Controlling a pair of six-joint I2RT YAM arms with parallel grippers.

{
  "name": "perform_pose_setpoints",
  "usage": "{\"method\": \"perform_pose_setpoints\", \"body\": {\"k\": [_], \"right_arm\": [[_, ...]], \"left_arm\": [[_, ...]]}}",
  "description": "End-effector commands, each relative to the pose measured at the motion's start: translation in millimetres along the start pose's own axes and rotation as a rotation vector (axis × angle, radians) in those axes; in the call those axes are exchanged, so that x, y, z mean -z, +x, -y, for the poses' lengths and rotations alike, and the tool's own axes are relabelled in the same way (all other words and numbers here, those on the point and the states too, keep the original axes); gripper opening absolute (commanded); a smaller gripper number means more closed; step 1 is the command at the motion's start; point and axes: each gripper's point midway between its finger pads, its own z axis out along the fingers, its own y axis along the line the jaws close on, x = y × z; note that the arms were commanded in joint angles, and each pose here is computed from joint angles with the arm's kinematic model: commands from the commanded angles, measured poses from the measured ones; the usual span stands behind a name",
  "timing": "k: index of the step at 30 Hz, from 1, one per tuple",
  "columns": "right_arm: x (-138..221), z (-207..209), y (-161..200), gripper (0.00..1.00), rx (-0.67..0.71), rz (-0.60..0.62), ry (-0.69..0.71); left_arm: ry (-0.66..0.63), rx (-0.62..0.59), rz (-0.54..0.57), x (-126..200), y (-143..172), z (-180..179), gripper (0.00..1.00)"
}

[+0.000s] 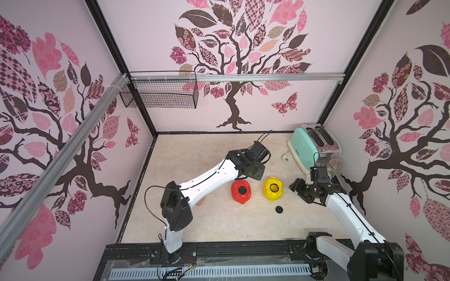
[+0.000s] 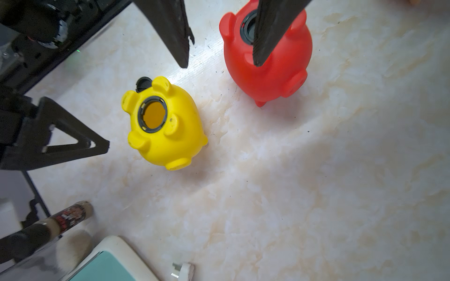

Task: Close piggy banks
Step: Adjust the piggy bank at the center of the board, then move the knob to the center of the board.

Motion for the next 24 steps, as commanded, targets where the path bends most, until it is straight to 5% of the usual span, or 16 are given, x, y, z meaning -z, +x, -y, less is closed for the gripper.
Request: {"method": "perform_pose_setpoints", "body": {"k": [1,13,24], "right_arm": [[5.7,3.4,29.9,0.62,-0.013,-0.091,-0.034],[-11.7,-17.6,73.3,0.44,-0.121,-0.234,-0.283],[-24.5,-15.0,91.3,0.39,-0.156,-0.308,-0.323]], "left_arm": [[0.012,0.012,0.055,23.7,-1.1,-3.1,0.46],[0.004,0.052,0.16,90.1,21.6,-30.4,0.47],[-0.014,0.06,0.156,85.4,27.8,-35.8,0.47]]}}
